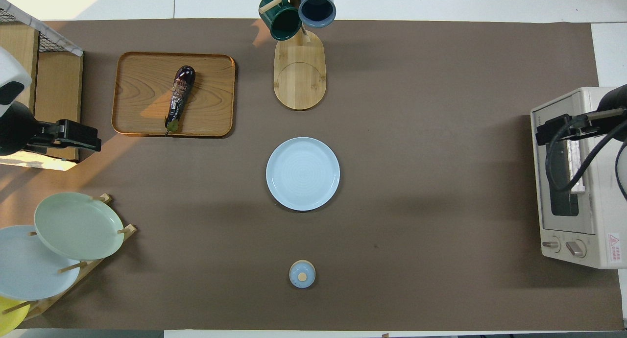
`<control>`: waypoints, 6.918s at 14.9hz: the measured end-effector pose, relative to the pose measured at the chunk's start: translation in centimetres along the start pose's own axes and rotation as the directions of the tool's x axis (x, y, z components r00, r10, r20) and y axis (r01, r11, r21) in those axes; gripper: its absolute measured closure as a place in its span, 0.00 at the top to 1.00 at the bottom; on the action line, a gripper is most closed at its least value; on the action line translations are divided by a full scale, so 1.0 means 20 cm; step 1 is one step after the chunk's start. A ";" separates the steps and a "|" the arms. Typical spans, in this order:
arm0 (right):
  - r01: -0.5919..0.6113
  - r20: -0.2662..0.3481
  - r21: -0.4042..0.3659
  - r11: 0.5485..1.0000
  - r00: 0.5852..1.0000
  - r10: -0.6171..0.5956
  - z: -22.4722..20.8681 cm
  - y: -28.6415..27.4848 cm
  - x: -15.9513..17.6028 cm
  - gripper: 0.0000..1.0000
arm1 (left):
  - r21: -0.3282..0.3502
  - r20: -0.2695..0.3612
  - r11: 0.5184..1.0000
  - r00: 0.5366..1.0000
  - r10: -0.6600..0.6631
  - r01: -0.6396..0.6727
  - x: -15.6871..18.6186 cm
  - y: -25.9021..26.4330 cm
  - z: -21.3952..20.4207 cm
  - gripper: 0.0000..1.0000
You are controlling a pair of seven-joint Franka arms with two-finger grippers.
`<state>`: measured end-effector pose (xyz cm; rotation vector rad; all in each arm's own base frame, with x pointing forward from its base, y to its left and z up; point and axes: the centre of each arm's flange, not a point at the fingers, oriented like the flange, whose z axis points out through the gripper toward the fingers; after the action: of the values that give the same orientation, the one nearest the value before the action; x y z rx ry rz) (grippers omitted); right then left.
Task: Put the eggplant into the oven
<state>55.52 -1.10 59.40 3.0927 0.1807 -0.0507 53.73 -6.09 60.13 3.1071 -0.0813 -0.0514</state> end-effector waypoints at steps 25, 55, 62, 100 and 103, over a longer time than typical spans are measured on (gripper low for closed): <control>-0.001 0.049 0.005 1.000 0.999 0.001 0.10 0.01 -0.05 0.55 | -0.044 -0.072 0.994 0.993 0.093 -0.096 0.59 0.05 0.79 1.00; -0.050 0.033 -0.078 0.996 0.998 0.053 0.75 0.12 -0.14 0.01 | -0.010 -0.150 0.959 0.948 0.279 -0.284 0.80 0.15 1.43 0.32; -0.039 0.029 -0.056 0.998 0.999 0.041 1.10 -0.19 -0.07 0.01 | -0.078 -0.064 0.967 0.969 0.237 -0.242 0.71 0.22 0.96 0.32; -0.079 0.103 0.043 0.996 0.992 0.074 0.51 -0.53 -0.12 1.00 | -0.138 -0.026 0.989 0.998 -0.056 0.052 0.25 0.69 0.51 1.00; -0.010 0.099 0.038 0.999 0.995 0.006 0.40 -0.83 -0.13 1.00 | -0.102 -0.046 0.994 0.997 -0.055 0.050 0.30 0.45 0.43 1.00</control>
<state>50.69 14.69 50.88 3.1194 0.1651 -0.2087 59.01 -15.67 51.75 3.0072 0.0046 0.0178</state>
